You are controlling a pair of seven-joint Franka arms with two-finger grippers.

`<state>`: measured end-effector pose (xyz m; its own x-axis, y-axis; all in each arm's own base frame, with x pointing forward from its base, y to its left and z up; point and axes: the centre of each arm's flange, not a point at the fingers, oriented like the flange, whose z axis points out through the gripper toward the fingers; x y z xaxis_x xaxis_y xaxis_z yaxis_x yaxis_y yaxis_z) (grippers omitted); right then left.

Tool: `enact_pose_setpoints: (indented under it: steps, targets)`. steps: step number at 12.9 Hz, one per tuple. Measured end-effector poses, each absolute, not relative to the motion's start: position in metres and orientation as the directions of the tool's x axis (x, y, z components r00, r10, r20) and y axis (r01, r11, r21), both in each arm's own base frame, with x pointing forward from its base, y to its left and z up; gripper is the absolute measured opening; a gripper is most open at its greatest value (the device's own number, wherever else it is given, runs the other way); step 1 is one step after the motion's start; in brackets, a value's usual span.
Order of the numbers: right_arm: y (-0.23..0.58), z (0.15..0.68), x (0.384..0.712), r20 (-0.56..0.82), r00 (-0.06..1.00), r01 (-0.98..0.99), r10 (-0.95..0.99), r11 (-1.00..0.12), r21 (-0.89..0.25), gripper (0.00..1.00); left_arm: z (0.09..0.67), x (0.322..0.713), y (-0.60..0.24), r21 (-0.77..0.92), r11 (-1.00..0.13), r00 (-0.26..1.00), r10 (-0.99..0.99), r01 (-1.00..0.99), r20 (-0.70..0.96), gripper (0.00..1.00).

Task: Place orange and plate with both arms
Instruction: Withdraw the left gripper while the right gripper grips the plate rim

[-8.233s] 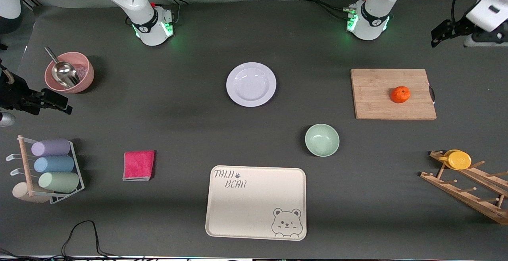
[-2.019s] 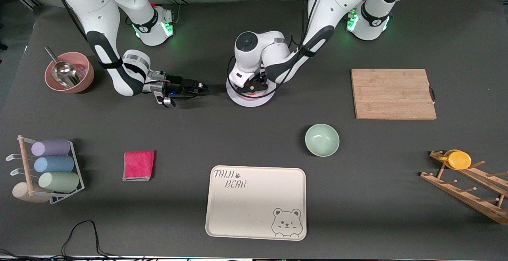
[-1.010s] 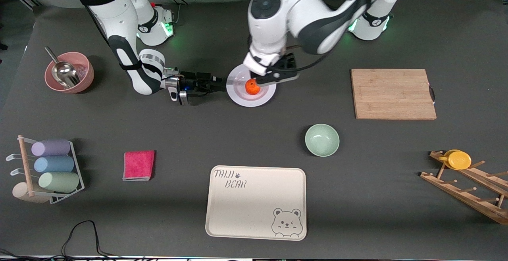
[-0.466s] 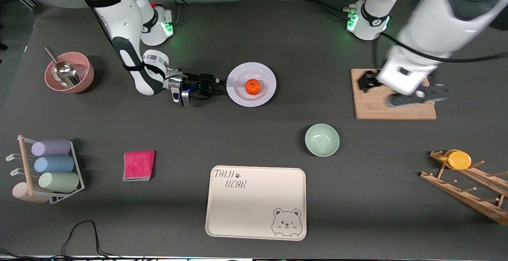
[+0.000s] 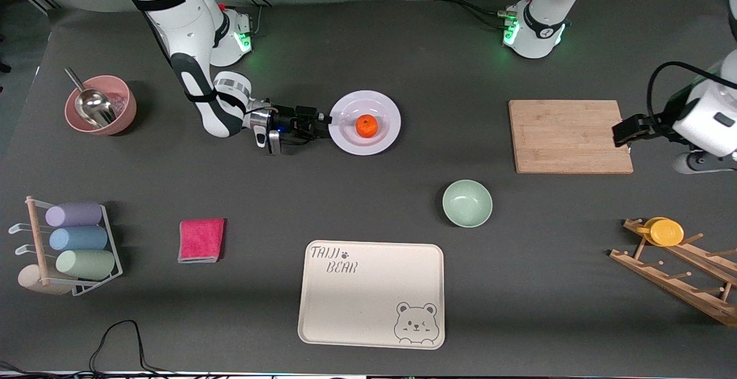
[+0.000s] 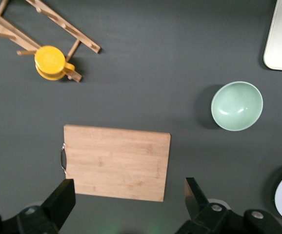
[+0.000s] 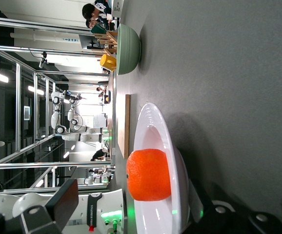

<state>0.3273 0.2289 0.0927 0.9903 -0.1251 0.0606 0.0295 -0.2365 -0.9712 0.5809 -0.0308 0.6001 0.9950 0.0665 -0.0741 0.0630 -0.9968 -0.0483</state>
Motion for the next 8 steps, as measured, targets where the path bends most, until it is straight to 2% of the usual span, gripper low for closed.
enact_pose_setpoints:
  steps: [3, 5, 7, 8]
  targets:
    - [0.234, 0.088, 0.324, 0.068, 0.989, 0.038, -0.132, -0.218, -0.975, 0.99, 0.597, 0.591, 0.0, 0.007, -0.999, 0.998, 0.05, 0.05, -0.039, 1.0]
    - [0.237, 0.086, 0.321, 0.064, 0.989, 0.036, -0.132, -0.208, -0.977, 0.95, 0.59, 0.598, 0.009, -0.002, -0.999, 0.999, 0.04, 0.04, -0.027, 1.0]
    - [0.238, 0.082, 0.319, 0.071, 0.989, 0.043, -0.128, -0.21, -0.977, 0.79, 0.592, 0.599, 0.0, -0.027, -0.999, 0.999, 0.03, 0.029, -0.018, 1.0]
    - [0.238, 0.082, 0.319, 0.089, 0.988, 0.061, -0.124, -0.212, -0.975, 0.79, 0.596, 0.596, -0.008, -0.039, -0.999, 1.0, 0.019, 0.019, -0.009, 1.0]
